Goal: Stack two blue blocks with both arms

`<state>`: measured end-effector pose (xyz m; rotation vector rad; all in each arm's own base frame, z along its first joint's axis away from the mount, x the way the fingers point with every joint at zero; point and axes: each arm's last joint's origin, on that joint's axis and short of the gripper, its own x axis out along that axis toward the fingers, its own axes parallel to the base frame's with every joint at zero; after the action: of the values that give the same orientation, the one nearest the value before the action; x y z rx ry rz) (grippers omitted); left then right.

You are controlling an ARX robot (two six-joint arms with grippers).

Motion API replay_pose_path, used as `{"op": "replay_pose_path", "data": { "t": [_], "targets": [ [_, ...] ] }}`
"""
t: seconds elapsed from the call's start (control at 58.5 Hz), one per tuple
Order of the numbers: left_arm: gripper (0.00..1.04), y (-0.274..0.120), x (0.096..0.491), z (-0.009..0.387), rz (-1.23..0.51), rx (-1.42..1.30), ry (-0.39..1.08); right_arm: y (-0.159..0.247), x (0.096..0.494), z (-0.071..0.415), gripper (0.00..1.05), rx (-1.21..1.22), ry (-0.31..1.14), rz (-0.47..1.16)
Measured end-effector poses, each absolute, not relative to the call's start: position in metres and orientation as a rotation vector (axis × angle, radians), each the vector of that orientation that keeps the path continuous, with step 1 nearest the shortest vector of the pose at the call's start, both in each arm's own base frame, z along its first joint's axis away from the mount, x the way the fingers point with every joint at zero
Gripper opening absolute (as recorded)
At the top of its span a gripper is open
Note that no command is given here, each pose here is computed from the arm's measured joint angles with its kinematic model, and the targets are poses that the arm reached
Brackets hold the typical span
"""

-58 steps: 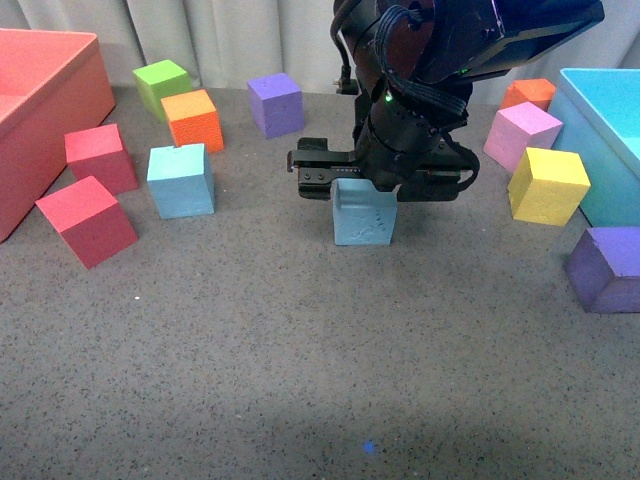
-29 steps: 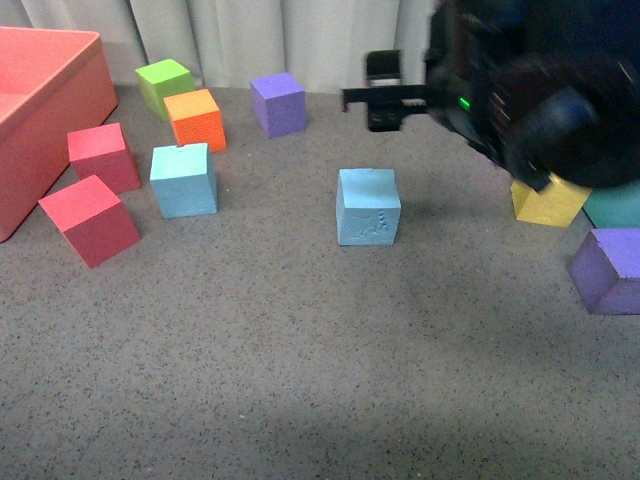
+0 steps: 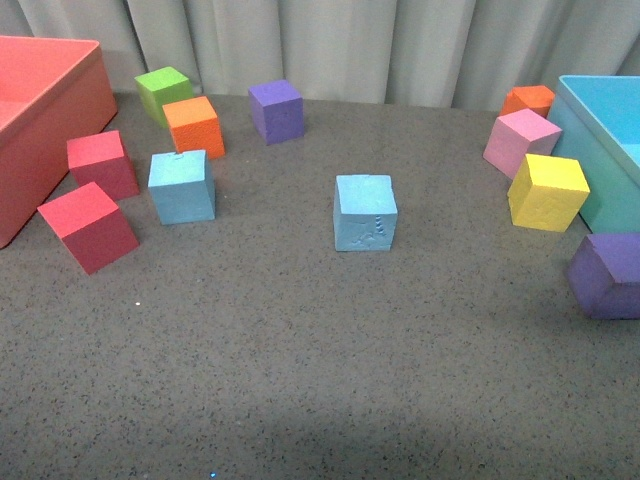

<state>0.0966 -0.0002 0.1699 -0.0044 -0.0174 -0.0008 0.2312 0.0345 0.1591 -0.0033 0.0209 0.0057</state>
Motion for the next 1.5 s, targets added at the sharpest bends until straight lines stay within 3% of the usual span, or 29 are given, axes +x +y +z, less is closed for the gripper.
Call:
{"op": "replay_pose_path", "data": {
  "t": [0.564,1.504],
  "targets": [
    [0.98,0.000,0.097,0.170,-0.001,-0.004,-0.017,0.000,0.161,0.162,0.01,0.000,0.017,-0.005],
    [0.98,0.000,0.097,0.170,-0.001,-0.004,-0.017,0.000,0.119,0.167,0.01,0.001,-0.004,0.001]
  ]
}}
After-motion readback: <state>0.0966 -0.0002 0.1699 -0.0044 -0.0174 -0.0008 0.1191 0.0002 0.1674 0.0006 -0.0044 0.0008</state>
